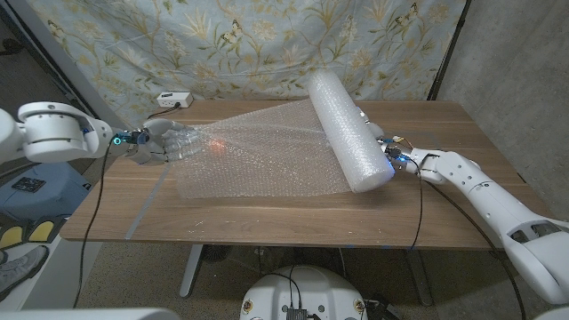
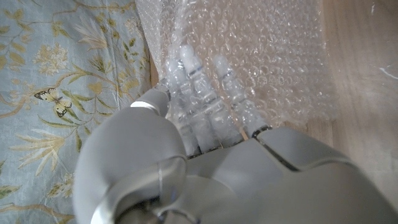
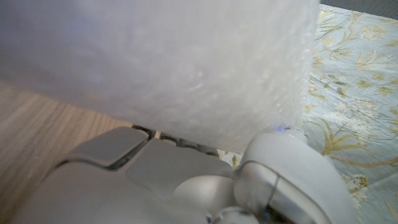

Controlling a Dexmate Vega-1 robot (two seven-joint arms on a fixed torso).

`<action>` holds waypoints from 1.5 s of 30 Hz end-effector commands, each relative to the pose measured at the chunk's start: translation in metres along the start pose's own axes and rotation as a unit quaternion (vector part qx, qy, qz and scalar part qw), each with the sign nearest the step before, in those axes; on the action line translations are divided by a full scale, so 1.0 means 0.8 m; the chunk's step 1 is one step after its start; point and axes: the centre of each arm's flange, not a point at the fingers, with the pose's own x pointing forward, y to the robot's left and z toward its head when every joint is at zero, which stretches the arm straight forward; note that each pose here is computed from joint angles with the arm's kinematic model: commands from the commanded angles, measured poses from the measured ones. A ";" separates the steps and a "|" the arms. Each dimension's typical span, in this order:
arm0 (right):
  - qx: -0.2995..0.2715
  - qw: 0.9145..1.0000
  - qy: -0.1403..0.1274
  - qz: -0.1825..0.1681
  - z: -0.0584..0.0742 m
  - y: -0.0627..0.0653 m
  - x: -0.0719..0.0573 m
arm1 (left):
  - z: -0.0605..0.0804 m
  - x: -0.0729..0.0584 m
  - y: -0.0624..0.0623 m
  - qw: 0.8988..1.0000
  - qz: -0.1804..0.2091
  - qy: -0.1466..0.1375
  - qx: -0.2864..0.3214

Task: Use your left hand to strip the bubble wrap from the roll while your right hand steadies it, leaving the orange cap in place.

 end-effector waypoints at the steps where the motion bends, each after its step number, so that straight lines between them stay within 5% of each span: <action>1: -0.009 1.000 -0.001 -0.006 -0.001 0.001 0.014 | 0.009 -0.033 0.003 1.000 -0.008 -0.010 0.006; 19: -0.015 1.000 -0.002 -0.003 0.006 -0.003 0.033 | 0.004 -0.047 -0.004 1.000 0.015 -0.016 0.009; 33: -0.021 1.000 -0.001 -0.001 0.018 -0.006 0.038 | -0.002 -0.027 -0.006 1.000 -0.005 -0.022 -0.017; 45: -0.024 1.000 -0.008 -0.008 0.015 0.001 0.025 | -0.006 -0.011 -0.013 0.999 -0.032 -0.029 -0.020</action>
